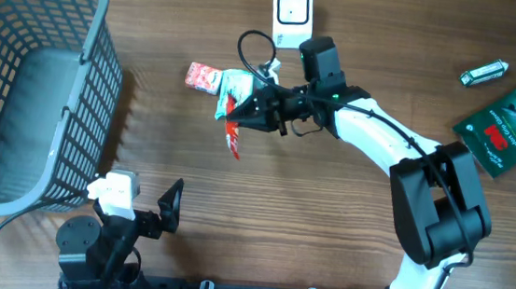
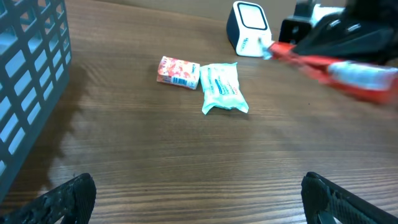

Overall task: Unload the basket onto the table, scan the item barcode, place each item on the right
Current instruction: 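Hold Nescafe stick with right gripper in front of the scanner, then carry Nescafe stick with right gripper to the right pile and release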

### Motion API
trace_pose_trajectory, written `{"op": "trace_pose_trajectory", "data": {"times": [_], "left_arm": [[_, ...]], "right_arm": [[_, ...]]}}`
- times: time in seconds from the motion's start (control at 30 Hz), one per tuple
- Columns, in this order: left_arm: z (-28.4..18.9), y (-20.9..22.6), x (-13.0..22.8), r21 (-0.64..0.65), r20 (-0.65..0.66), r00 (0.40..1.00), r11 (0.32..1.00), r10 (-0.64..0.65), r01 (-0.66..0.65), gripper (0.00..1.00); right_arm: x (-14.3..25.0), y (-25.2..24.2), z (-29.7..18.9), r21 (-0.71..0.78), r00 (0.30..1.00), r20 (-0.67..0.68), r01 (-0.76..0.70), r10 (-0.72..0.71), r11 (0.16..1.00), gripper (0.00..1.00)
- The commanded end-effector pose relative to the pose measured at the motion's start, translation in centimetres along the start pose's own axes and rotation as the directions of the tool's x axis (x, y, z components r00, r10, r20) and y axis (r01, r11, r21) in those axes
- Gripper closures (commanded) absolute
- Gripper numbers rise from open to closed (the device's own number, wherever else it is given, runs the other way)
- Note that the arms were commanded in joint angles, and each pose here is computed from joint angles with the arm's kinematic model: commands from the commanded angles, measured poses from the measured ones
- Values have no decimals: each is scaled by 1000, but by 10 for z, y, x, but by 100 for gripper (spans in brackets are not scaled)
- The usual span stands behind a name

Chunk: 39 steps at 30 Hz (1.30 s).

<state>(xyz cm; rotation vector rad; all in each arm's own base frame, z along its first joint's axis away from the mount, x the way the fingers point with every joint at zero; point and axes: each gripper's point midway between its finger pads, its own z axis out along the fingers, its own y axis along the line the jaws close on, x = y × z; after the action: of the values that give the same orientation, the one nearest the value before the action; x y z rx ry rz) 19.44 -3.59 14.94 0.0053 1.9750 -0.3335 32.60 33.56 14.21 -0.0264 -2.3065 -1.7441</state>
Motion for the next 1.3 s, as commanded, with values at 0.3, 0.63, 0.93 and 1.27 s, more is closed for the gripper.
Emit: {"op": "trace_pose_trajectory", "data": {"times": [0.3, 0.63, 0.93, 1.27], "left_arm": [[0, 0, 0, 4, 2, 1000, 1000, 15, -15, 0], [0, 0, 0, 4, 2, 1000, 1000, 15, -15, 0], [0, 0, 0, 4, 2, 1000, 1000, 15, -15, 0], [0, 0, 0, 4, 2, 1000, 1000, 15, -15, 0]], "right_arm": [[-142, -58, -123, 453, 583, 773, -230, -251, 861, 95], [-203, 13, -210, 496, 278, 862, -292, -424, 818, 95], [-292, 7, -207, 413, 233, 903, -228, -362, 882, 95], [-306, -15, -193, 399, 273, 902, -230, -335, 888, 95]]}}
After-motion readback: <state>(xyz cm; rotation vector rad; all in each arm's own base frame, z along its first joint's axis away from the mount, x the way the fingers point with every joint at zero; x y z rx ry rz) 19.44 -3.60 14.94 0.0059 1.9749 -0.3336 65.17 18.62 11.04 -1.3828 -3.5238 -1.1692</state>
